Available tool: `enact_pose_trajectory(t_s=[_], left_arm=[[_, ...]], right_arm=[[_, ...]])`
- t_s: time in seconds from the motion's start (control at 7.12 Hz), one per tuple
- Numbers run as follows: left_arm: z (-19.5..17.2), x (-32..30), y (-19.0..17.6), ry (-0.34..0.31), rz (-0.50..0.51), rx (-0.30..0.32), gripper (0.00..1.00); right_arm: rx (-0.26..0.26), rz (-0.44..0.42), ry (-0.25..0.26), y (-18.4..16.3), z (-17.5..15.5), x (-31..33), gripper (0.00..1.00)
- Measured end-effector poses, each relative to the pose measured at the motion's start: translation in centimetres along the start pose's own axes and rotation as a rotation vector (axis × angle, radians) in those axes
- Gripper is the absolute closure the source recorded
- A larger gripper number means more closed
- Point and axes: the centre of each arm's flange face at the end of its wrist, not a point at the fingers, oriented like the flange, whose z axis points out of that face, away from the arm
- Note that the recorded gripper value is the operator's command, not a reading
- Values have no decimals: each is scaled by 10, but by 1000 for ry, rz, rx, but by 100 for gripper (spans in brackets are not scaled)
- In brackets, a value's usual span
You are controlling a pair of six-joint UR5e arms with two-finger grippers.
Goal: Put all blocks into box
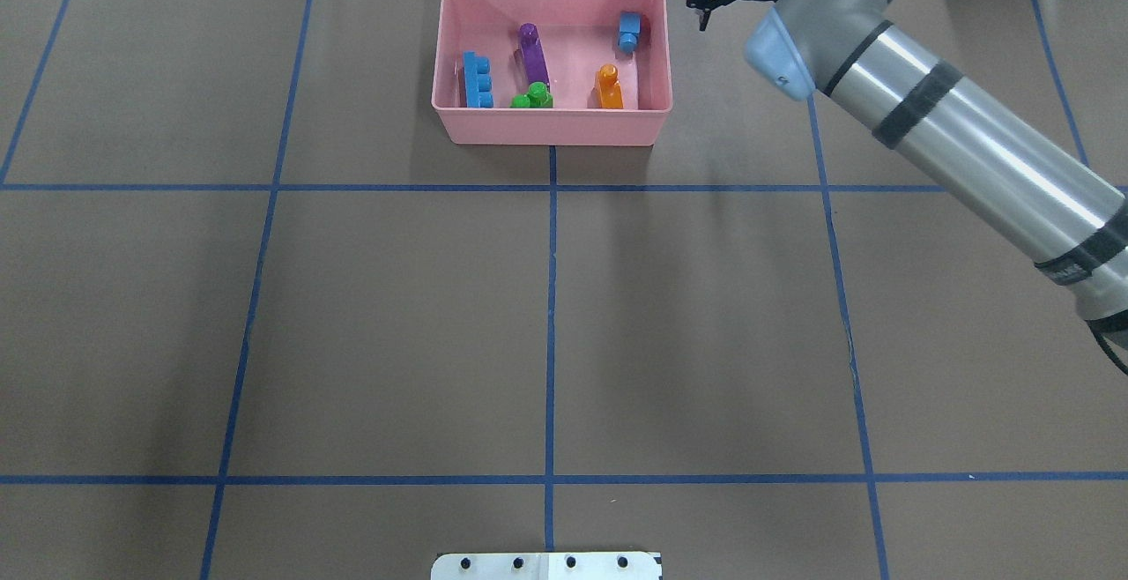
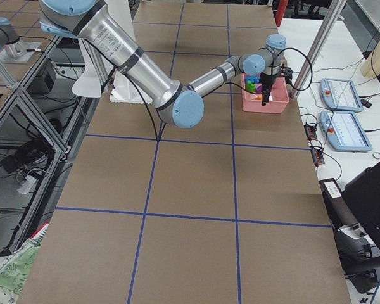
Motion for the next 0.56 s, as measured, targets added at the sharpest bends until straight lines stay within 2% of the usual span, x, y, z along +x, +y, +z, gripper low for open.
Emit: enact_pose_trajectory(t_s=[0.28, 0.56], left_arm=[[0, 0, 0, 0, 5, 5, 0], [-1, 1, -1, 1, 8, 7, 0]], right_arm=[[-20, -110, 7, 12, 2, 132, 1], [-24, -201, 9, 53, -6, 261, 0]])
